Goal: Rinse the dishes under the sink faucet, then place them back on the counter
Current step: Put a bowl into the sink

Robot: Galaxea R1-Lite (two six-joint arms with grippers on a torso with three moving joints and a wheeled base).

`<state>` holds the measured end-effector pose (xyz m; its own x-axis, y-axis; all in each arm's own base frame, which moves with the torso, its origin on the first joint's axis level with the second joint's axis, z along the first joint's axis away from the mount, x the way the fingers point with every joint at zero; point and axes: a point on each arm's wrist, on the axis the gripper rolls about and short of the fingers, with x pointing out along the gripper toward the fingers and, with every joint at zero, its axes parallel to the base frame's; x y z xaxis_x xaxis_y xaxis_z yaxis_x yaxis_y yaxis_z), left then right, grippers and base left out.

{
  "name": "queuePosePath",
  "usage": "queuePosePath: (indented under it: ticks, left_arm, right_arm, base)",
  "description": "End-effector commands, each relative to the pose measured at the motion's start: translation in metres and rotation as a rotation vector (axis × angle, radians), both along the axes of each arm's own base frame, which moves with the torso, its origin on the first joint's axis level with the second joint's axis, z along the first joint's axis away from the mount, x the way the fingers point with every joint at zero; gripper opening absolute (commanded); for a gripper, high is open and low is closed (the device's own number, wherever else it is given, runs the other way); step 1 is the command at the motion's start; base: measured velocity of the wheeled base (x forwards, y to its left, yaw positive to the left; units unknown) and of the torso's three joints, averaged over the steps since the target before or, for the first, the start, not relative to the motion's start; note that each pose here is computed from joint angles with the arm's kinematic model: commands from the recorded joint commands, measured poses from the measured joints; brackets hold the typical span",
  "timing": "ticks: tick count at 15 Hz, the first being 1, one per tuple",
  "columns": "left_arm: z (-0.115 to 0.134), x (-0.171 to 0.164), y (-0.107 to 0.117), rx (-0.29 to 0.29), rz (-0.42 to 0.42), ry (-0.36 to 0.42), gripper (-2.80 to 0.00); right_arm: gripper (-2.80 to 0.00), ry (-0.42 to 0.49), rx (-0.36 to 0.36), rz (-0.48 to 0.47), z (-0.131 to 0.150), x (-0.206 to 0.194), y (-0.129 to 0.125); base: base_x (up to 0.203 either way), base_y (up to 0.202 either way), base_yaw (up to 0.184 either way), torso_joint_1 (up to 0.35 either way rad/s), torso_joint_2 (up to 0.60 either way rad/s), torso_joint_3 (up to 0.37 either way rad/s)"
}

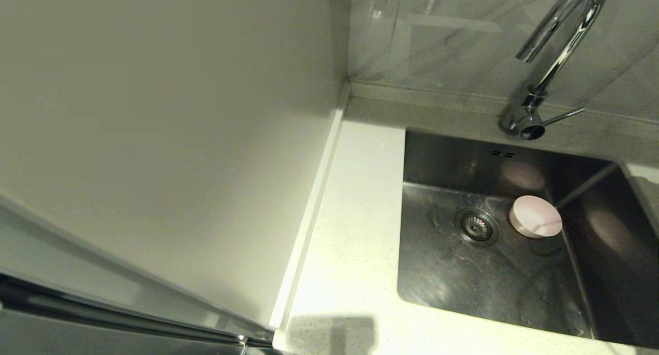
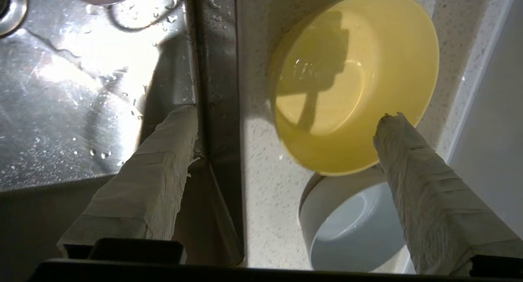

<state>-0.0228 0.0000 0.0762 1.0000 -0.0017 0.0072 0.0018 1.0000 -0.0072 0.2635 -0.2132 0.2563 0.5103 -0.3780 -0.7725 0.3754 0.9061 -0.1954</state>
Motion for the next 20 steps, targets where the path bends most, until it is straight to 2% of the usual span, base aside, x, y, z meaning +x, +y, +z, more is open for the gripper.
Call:
queuePosePath:
  ticks: [1, 4, 8, 13, 14, 20]
  left_arm:
    - [-0.001, 0.000, 0.000, 0.000, 0.000, 0.003, -2.80]
    - [-0.001, 0.000, 0.000, 0.000, 0.000, 0.003, -2.80]
    - [-0.001, 0.000, 0.000, 0.000, 0.000, 0.003, -2.80]
    - [-0.001, 0.000, 0.000, 0.000, 0.000, 0.003, -2.80]
    - [-0.001, 0.000, 0.000, 0.000, 0.000, 0.003, -2.80]
    - [0.000, 0.000, 0.000, 0.000, 0.000, 0.001, -2.80]
  right_arm:
    - [0.00, 0.026, 0.021, -0.002, -0.015, 0.015, -0.014]
    - [0.00, 0.051, 0.015, -0.062, -0.027, 0.028, -0.026]
    - [0.00, 0.080, 0.034, -0.067, -0.040, 0.034, -0.031]
    - [0.00, 0.086, 0.038, -0.066, -0.042, 0.034, -0.031]
    - [-2.80, 0.086, 0.038, -0.065, -0.042, 0.034, -0.031]
    - [-2.80, 0.087, 0.038, -0.064, -0.042, 0.033, -0.030]
  base:
    - [0.000, 0.000, 0.000, 0.000, 0.00, 0.000]
    - [0.000, 0.000, 0.000, 0.000, 0.00, 0.000]
    - [0.000, 0.000, 0.000, 0.000, 0.00, 0.000]
    - [0.000, 0.000, 0.000, 0.000, 0.00, 0.000]
    - [0.000, 0.000, 0.000, 0.000, 0.00, 0.000]
    - [0.000, 0.000, 0.000, 0.000, 0.00, 0.000]
